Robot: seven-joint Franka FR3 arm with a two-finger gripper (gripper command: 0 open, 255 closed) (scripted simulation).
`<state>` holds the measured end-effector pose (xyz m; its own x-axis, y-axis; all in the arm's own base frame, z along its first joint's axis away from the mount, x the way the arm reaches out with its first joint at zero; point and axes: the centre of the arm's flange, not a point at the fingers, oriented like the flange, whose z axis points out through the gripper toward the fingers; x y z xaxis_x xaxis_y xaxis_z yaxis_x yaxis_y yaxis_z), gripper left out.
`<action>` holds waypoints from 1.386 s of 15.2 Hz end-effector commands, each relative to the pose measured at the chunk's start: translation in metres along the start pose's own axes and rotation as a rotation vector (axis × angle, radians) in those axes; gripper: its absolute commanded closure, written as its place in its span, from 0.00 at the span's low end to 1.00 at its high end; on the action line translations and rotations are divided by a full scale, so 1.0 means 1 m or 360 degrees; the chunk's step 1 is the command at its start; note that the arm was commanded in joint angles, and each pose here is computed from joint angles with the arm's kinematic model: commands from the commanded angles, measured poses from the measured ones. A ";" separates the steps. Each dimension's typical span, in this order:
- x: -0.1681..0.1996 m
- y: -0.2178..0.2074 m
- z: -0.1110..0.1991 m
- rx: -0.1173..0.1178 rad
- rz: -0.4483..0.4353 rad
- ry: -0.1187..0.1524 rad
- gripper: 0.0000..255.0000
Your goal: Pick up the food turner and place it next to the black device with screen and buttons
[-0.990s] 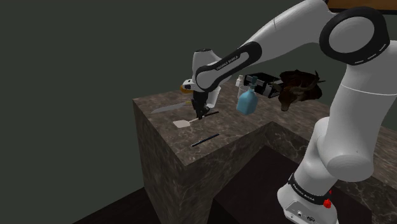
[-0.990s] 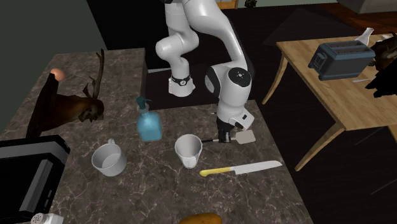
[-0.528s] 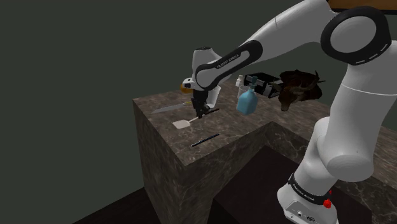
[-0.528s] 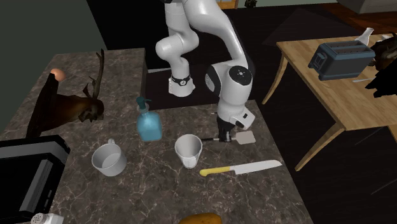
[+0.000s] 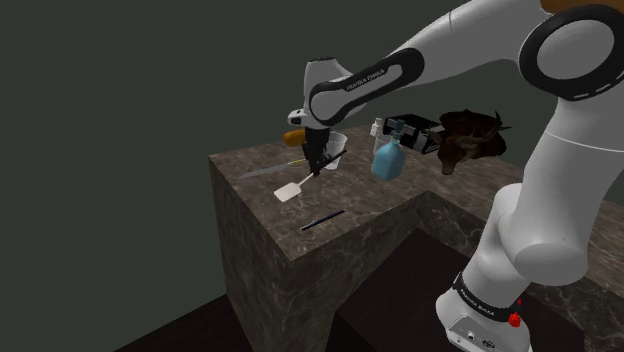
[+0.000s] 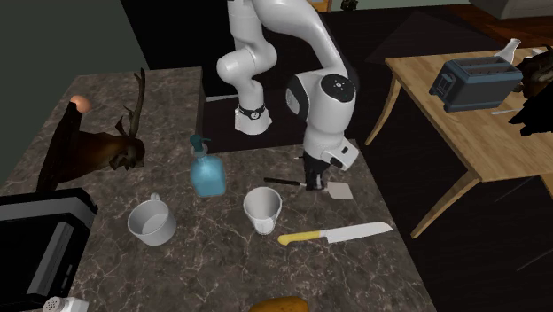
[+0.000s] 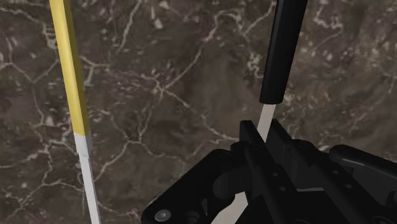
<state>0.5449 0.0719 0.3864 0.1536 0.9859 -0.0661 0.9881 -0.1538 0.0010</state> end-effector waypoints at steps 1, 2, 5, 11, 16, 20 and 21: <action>0.000 0.000 -0.010 0.0001 0.0000 0.0000 1.00; 0.000 0.000 -0.015 0.0001 0.0000 0.0000 1.00; -0.001 0.000 -0.031 0.0001 0.0000 0.0000 1.00; -0.004 0.000 -0.063 0.0001 0.0000 0.0000 1.00; -0.005 0.000 -0.089 0.0001 0.0000 0.0000 1.00; -0.007 0.000 -0.110 0.0001 0.0000 0.0000 1.00; -0.007 0.000 -0.116 0.0001 0.0000 0.0000 1.00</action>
<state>0.5434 0.0728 0.4968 0.1537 0.9859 -0.0662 0.9881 -0.1540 0.0009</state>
